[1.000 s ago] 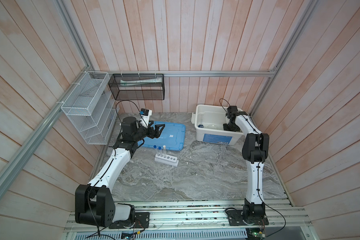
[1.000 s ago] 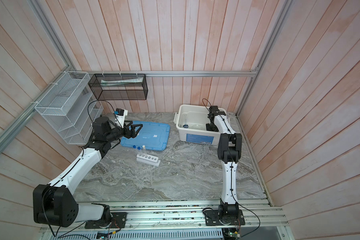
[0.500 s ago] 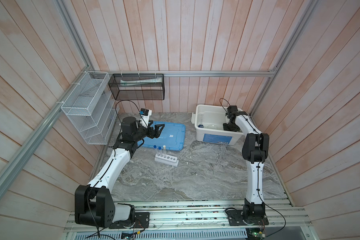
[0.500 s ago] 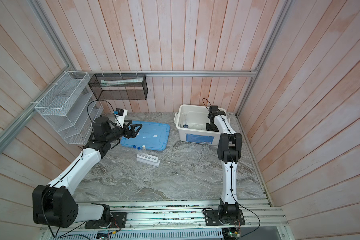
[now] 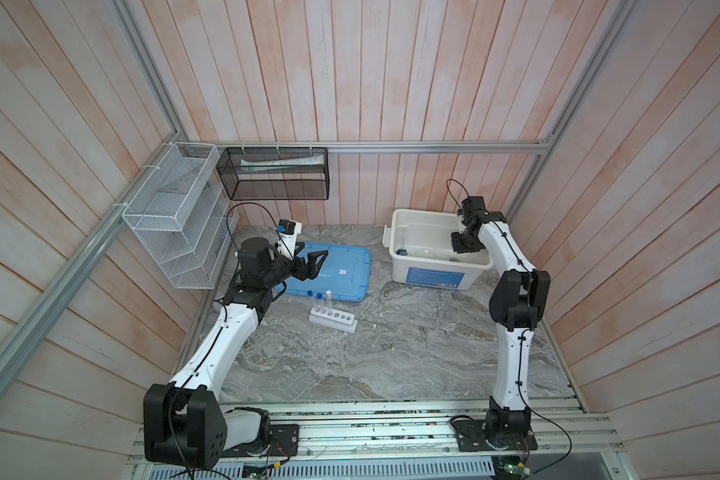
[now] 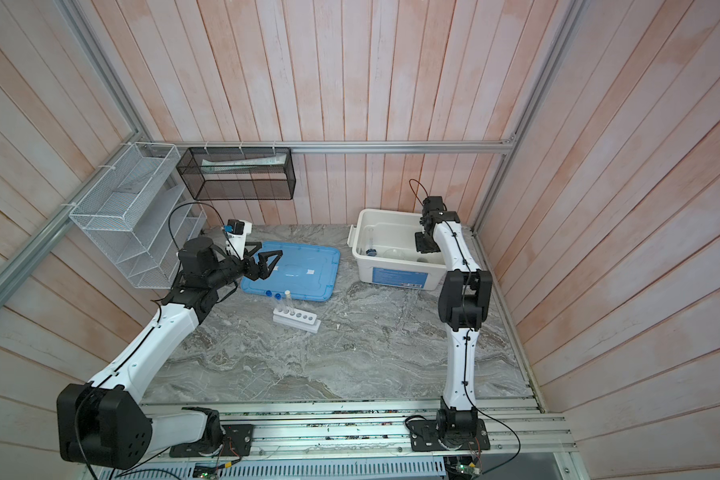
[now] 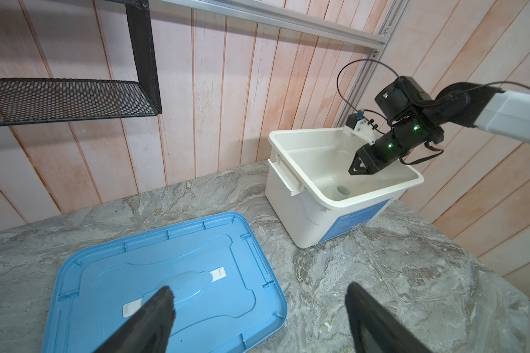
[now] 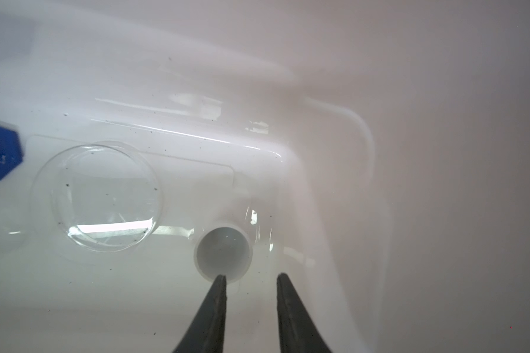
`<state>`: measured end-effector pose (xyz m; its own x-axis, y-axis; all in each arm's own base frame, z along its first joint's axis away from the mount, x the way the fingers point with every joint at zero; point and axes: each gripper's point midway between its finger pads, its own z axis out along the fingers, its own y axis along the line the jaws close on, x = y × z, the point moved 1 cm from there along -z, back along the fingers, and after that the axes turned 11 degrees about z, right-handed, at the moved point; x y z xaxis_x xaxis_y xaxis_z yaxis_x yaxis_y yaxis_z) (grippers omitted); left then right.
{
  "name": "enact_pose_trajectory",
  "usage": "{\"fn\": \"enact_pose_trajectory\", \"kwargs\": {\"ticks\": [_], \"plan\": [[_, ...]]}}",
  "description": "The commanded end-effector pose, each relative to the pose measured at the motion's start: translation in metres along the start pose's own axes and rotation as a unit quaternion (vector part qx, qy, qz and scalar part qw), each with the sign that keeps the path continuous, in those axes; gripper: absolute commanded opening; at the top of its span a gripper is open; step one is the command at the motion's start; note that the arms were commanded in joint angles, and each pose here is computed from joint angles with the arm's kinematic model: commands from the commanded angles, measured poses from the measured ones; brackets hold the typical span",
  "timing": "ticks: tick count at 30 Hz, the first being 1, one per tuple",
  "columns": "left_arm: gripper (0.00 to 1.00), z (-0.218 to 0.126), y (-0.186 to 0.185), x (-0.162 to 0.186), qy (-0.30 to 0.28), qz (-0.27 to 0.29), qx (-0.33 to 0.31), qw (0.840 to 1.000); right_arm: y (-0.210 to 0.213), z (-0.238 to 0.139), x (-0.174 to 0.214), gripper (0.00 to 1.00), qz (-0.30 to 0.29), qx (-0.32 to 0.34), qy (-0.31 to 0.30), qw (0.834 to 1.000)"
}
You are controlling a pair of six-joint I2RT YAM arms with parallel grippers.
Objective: Organize the chemistry lab equipment
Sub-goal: 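Lower the white cup into the bin and open right gripper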
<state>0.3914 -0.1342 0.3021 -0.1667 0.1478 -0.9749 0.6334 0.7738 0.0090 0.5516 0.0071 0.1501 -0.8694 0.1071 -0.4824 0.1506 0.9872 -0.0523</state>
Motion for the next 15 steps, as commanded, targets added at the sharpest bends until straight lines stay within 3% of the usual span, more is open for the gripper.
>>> {"fn": "enact_pose_trajectory", "kwargs": {"ticks": [1, 6, 15], "plan": [[0.89, -0.008, 0.002, -0.006, -0.018, 0.009, -0.011, 1.000, -0.008, -0.044, -0.017, 0.31, 0.006, 0.000, -0.036, 0.999], [0.89, -0.013, 0.012, -0.009, -0.037, -0.026, -0.010, 0.999, -0.007, -0.080, -0.027, 0.31, 0.012, -0.018, -0.067, 0.998], [0.88, -0.021, 0.053, -0.002, -0.043, -0.096, -0.065, 0.992, 0.006, -0.149, -0.023, 0.31, 0.002, -0.055, -0.133, 0.990]]}}
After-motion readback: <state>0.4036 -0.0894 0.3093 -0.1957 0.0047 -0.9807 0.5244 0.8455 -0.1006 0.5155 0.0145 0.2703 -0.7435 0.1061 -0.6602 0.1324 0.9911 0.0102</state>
